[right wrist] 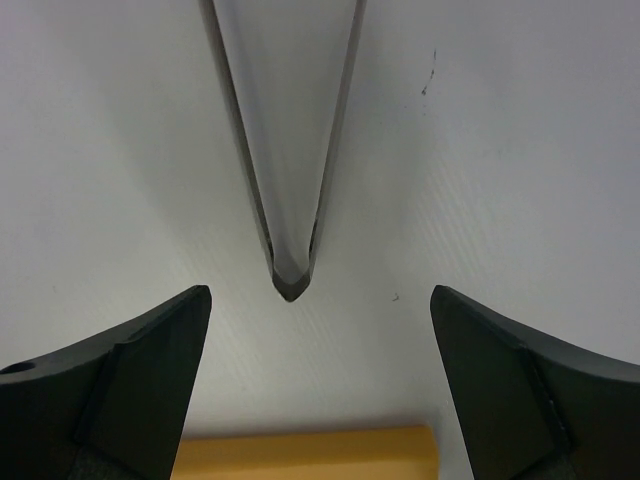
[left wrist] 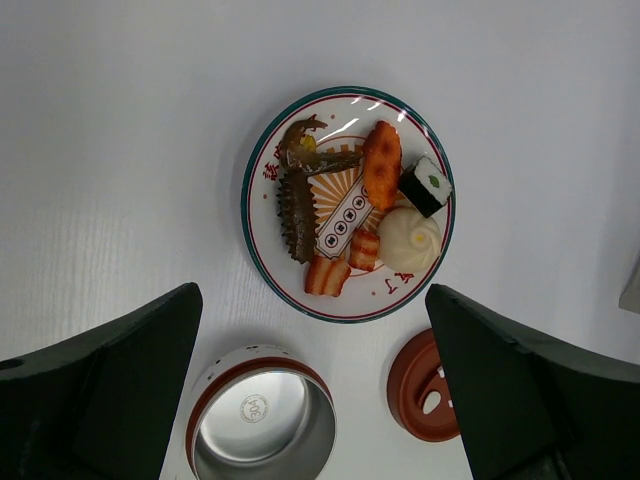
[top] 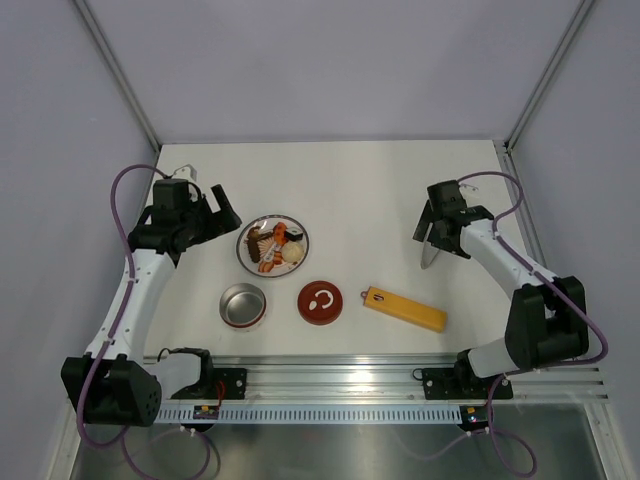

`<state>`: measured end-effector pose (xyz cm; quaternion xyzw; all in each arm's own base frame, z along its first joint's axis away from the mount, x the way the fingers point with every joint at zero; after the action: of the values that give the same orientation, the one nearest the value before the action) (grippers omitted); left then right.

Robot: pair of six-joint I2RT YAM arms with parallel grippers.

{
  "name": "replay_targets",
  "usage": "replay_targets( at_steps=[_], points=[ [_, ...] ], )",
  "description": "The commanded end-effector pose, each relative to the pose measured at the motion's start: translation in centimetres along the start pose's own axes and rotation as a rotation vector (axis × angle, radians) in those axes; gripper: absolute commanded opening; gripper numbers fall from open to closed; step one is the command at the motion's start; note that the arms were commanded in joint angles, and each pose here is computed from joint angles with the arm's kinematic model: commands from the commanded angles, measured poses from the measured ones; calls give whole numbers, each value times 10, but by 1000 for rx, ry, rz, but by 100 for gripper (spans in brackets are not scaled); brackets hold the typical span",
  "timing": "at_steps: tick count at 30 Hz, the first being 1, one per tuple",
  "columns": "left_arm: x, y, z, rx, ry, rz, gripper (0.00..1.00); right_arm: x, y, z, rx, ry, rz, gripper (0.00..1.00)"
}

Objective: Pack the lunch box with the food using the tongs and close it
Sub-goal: Move the clamp to the center of the board.

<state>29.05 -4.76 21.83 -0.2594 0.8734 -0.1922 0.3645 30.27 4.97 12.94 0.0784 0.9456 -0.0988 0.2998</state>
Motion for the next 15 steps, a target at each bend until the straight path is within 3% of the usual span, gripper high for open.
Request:
replay_targets(
  at_steps=[1,15],
  points=[
    [-12,-14,-5,44,-34,14,99,-21,9,13,-56,16,-30,100],
    [-6,-9,-3,24,-16,12,99,-20,15,88,-9,168,-18,100]
  ],
)
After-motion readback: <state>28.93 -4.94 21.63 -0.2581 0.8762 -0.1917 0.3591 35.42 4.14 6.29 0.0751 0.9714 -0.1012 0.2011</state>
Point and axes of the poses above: each gripper's point midway between its finger pads, its own z axis out along the fingers, its own y axis along the line the jaws close on, x = y × z, the point moved 3 cm from there along -z, back along the fingers, and after that the axes turned 15 degrees about -z, right-handed, at the moved point
